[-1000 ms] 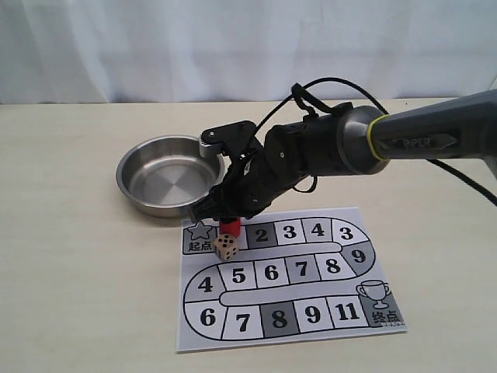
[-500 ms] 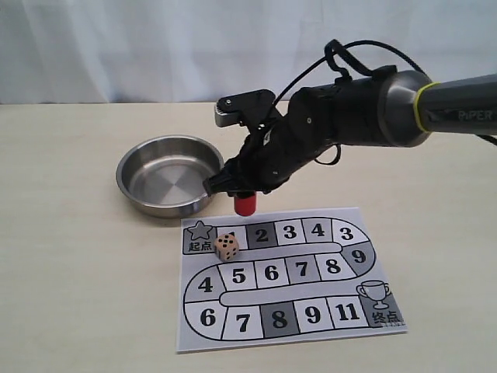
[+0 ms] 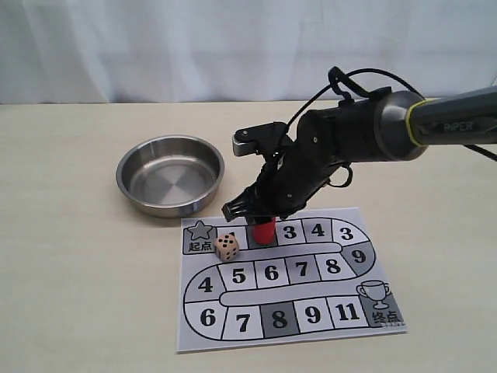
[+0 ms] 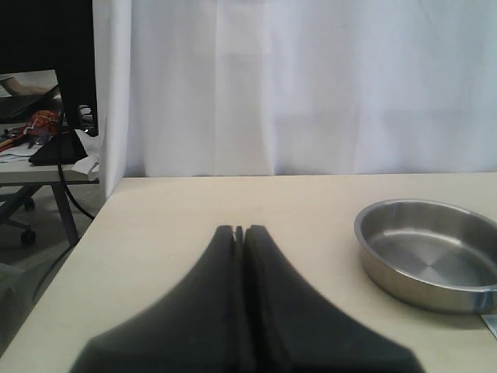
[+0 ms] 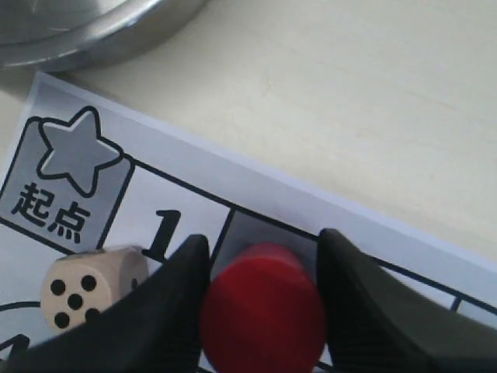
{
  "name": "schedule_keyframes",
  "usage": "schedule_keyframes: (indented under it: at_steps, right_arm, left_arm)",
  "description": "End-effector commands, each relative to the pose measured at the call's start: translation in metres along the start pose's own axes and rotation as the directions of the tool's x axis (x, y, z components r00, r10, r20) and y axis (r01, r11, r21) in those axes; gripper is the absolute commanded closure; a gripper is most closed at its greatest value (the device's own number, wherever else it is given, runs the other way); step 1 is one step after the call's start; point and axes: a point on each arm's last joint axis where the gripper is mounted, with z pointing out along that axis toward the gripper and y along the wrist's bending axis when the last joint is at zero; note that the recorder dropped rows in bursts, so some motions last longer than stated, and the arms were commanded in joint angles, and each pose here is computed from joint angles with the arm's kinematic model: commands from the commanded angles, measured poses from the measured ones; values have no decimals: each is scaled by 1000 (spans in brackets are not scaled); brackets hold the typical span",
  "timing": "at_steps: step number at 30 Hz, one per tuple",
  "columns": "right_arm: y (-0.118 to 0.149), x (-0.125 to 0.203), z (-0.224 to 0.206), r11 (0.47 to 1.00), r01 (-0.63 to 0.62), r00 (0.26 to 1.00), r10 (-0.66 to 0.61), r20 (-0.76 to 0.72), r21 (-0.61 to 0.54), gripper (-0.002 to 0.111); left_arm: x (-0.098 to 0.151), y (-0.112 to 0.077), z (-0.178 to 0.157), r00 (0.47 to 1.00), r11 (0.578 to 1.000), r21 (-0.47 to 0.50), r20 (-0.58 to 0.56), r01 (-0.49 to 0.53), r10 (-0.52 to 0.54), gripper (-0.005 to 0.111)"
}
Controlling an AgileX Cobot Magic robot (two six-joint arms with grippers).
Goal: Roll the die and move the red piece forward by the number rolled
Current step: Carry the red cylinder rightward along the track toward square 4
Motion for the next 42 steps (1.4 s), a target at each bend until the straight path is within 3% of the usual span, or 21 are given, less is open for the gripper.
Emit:
schedule_keyframes:
  at_steps: [1, 9, 15, 24, 32, 42]
  right_arm:
    - [-2, -1, -6, 1000, -7, 1000, 7, 25, 2, 104]
    - [-14, -12, -43, 998, 42, 995, -47, 85, 52, 104]
    - [-39, -8, -47, 997, -23, 999, 21, 40, 69, 104]
    - [-39, 6, -35, 997, -40, 999, 37, 36, 67, 104]
    - [-39, 21, -21, 987, -158, 979, 154, 130, 21, 104]
    - [-40, 37, -13, 988, -149, 983, 144, 111, 35, 104]
  left_arm:
    - [-3, 0, 0, 1000, 1000, 0, 18, 0, 0, 107]
    - [-3, 0, 0, 1000, 1000, 0, 18, 0, 0, 107]
    - [-3, 0, 0, 1000, 1000, 0, 18, 0, 0, 107]
    - [-3, 0, 0, 1000, 1000, 1, 21, 0, 0, 107]
    - [-3, 0, 0, 1000, 1000, 1, 21, 0, 0, 107]
    - [-3, 0, 0, 1000, 1000, 1, 21, 0, 0, 107]
